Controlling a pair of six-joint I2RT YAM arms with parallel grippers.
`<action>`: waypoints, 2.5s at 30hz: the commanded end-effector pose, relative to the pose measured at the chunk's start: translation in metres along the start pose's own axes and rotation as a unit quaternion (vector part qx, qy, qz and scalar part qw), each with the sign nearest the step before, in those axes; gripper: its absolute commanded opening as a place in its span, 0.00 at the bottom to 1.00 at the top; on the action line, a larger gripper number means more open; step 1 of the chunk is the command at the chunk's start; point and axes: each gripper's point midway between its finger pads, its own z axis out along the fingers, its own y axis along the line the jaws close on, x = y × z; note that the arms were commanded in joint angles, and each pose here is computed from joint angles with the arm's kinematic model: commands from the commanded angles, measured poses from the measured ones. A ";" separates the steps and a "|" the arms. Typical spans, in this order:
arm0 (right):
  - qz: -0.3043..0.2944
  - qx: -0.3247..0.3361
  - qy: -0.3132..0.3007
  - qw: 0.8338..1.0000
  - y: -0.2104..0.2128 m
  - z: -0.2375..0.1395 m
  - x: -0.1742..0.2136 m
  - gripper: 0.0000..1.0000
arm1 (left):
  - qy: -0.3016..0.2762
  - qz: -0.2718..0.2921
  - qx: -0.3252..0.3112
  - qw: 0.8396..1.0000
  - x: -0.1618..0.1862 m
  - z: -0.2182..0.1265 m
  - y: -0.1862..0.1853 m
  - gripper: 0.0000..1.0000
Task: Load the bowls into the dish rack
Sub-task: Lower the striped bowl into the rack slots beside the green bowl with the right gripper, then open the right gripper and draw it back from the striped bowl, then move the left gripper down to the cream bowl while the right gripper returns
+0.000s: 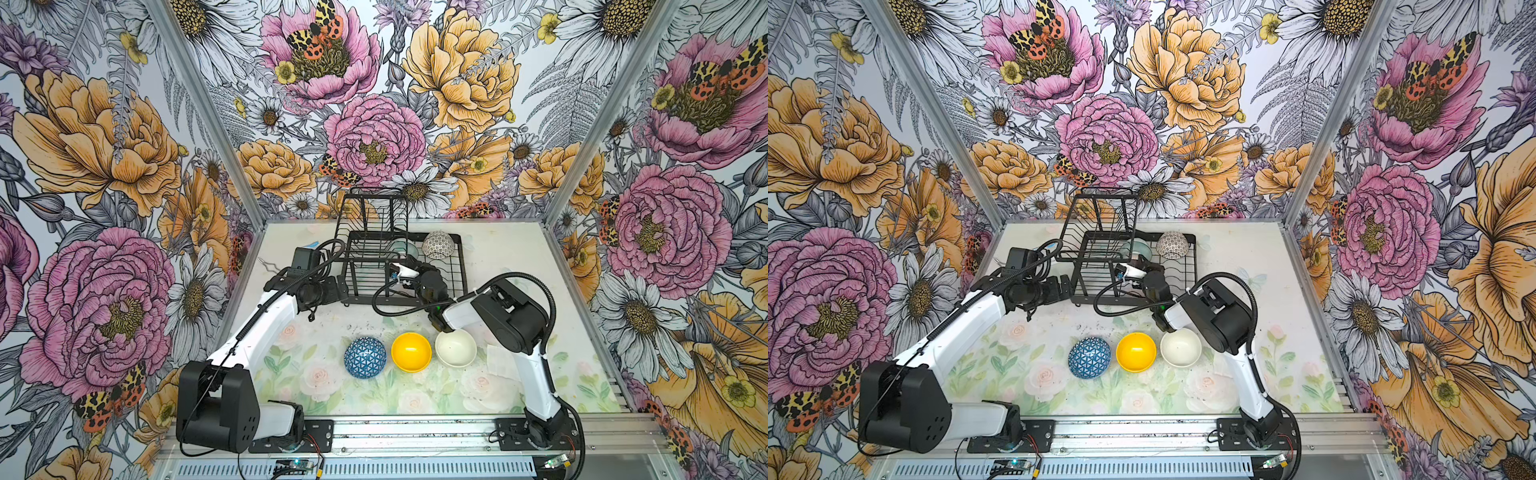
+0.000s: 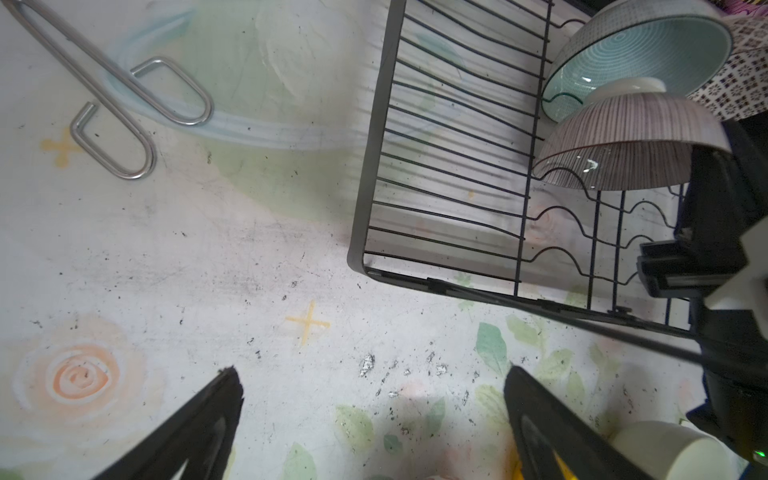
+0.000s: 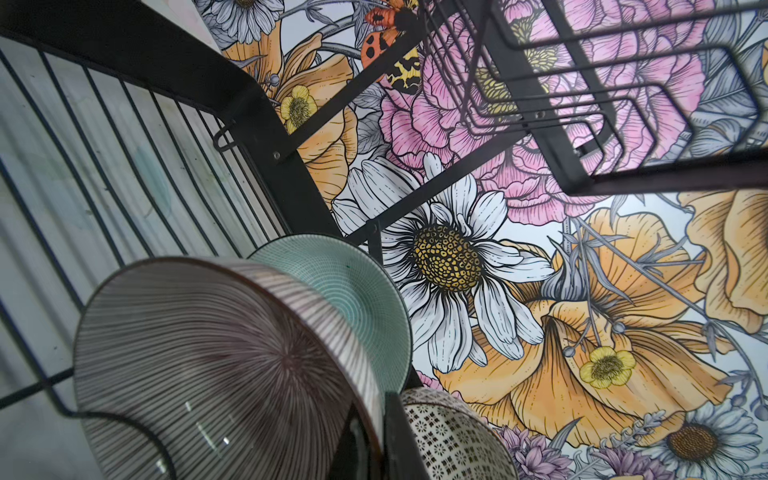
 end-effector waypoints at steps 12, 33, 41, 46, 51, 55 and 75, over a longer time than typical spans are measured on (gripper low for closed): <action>0.039 0.043 -0.030 0.998 -0.036 -0.005 -0.023 0.28 | -0.020 0.007 0.014 1.000 -0.010 -0.008 -0.005 0.99; 0.069 0.055 -0.031 0.996 -0.062 -0.035 -0.025 0.99 | -0.033 0.009 0.018 0.999 -0.005 -0.020 -0.007 0.99; 0.098 0.054 -0.018 0.994 -0.074 -0.054 -0.020 0.99 | -0.031 0.014 0.019 0.999 -0.002 -0.022 -0.009 0.99; 0.109 0.058 -0.010 0.992 -0.083 -0.065 -0.018 0.99 | -0.030 0.016 0.018 0.999 -0.001 -0.024 -0.010 0.99; 0.142 0.066 0.012 0.988 -0.097 -0.080 -0.012 0.99 | -0.029 0.021 0.018 0.999 0.003 -0.026 -0.014 0.99; 0.159 0.070 0.045 0.984 -0.105 -0.089 -0.002 1.00 | -0.030 0.039 0.008 0.999 0.003 -0.031 -0.021 0.99; 0.508 -0.078 0.353 0.782 -0.140 -0.212 0.060 0.99 | 0.006 0.125 0.034 0.991 0.039 -0.033 -0.085 0.99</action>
